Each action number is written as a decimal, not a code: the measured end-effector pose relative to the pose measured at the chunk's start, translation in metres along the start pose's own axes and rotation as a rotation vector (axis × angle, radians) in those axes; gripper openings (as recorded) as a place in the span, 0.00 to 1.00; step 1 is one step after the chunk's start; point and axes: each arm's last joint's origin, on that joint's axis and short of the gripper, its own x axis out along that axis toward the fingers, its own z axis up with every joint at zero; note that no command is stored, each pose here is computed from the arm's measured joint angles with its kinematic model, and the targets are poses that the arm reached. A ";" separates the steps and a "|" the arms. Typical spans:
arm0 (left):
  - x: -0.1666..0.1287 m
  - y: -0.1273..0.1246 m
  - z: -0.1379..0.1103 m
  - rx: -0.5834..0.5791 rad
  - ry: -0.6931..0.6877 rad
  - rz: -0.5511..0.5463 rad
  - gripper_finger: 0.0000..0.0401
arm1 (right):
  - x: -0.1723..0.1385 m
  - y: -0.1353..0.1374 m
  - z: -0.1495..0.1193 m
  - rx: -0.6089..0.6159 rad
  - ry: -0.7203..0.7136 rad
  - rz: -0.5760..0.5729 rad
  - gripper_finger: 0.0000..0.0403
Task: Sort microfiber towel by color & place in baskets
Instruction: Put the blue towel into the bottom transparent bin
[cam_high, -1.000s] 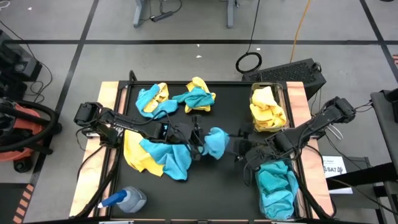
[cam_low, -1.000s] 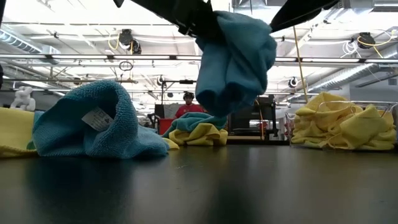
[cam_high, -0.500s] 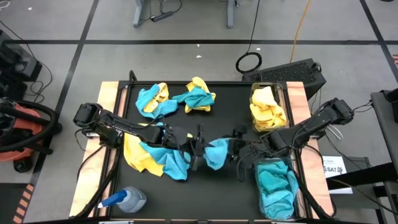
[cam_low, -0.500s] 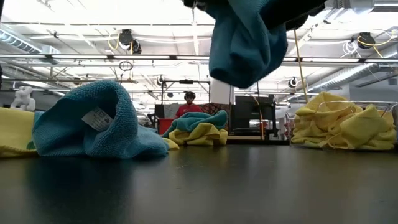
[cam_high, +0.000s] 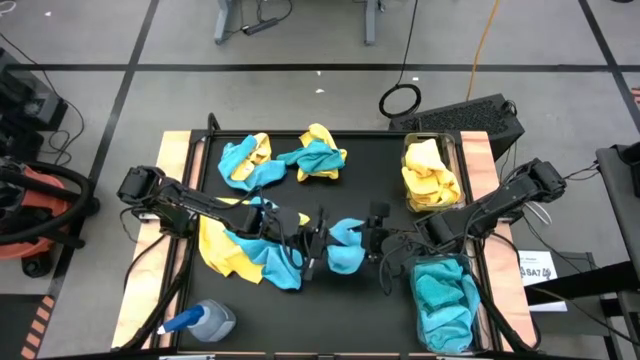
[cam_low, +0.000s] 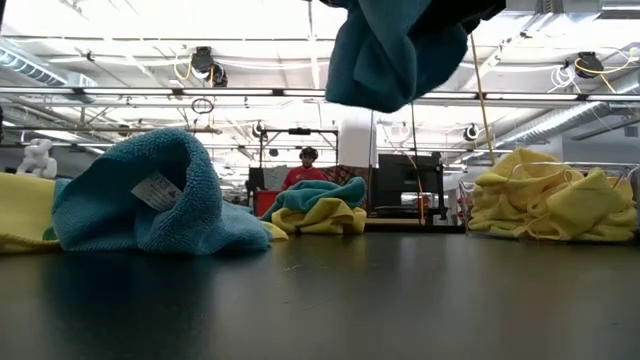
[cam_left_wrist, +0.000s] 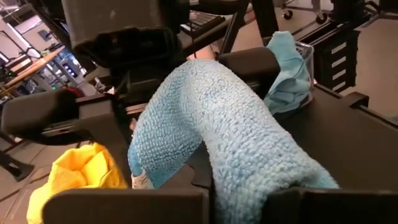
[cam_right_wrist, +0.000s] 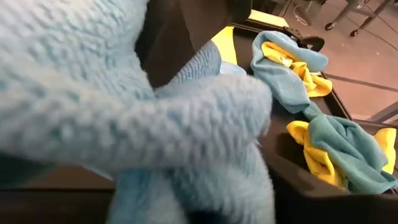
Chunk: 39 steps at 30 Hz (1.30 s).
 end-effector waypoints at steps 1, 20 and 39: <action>0.000 0.000 0.000 0.000 0.004 0.007 0.07 | 0.000 0.000 -0.001 -0.004 0.006 0.001 0.27; -0.004 -0.009 -0.023 -0.107 0.300 0.043 0.68 | -0.055 0.004 0.000 -0.053 0.236 0.289 0.01; -0.005 -0.012 -0.028 -0.156 0.324 0.042 0.68 | -0.151 0.011 -0.035 0.219 0.923 0.393 0.00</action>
